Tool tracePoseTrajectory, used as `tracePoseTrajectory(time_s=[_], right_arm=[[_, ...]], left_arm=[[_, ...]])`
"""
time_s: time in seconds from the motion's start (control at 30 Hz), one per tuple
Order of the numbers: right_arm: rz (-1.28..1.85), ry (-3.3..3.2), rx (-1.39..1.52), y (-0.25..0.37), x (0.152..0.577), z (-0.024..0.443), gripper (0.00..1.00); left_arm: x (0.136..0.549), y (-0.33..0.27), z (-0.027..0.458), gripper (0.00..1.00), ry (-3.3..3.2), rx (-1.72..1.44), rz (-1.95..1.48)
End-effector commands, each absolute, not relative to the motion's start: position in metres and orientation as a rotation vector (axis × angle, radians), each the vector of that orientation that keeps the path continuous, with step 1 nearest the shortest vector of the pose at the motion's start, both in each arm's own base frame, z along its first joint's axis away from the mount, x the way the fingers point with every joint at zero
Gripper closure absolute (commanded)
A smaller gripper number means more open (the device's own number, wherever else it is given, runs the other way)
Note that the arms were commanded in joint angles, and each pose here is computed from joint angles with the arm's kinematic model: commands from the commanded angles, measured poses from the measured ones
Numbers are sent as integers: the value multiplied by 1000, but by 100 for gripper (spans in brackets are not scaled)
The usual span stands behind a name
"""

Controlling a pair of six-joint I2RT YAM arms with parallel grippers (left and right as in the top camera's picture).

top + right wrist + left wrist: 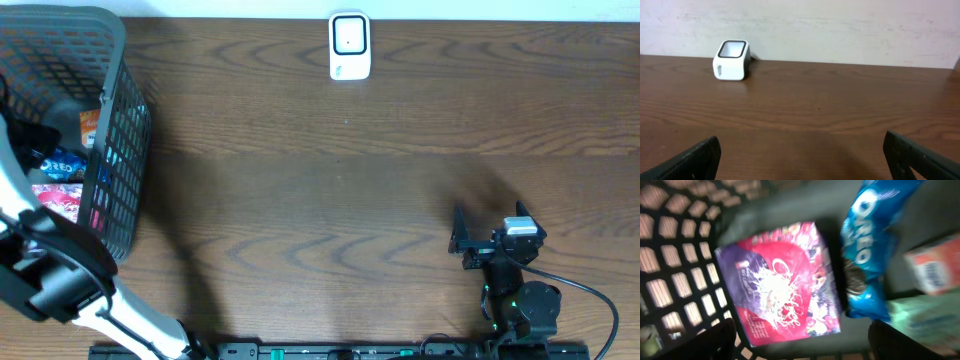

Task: Scan the item barcode
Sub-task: 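Reach the left gripper into the basket and grasp the purple-pink floral pack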

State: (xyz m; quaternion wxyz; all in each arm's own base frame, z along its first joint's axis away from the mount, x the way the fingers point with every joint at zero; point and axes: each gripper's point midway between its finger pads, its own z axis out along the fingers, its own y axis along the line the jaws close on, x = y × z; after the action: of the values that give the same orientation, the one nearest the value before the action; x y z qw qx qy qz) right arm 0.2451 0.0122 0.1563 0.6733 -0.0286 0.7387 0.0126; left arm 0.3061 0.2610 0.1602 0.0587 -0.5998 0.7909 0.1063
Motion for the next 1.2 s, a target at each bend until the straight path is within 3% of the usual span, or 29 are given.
tracePoseTrajectory(time_s=[0.0,0.43,0.5,0.6,0.8,1.17], right_arm=[[22,1664,-48,9,245,155,1],[22,1664,-47,9,245,155,1],[22,1664,-48,9,245,155,1],[22,1664,-48,9,245,155,1],[22,1664,-48,9,245,155,1],[22,1664,-47,9,245,155,1]], left_arm=[[296,256,125,16,2388,-1992,368],[279,250,47,17,2435,-2031,460],[275,247,39,54,2444,-2036,463],[273,246,37,92,2449,-2039,465],[278,246,64,93,2411,-2024,427],[295,239,236,93,2000,-1764,169]])
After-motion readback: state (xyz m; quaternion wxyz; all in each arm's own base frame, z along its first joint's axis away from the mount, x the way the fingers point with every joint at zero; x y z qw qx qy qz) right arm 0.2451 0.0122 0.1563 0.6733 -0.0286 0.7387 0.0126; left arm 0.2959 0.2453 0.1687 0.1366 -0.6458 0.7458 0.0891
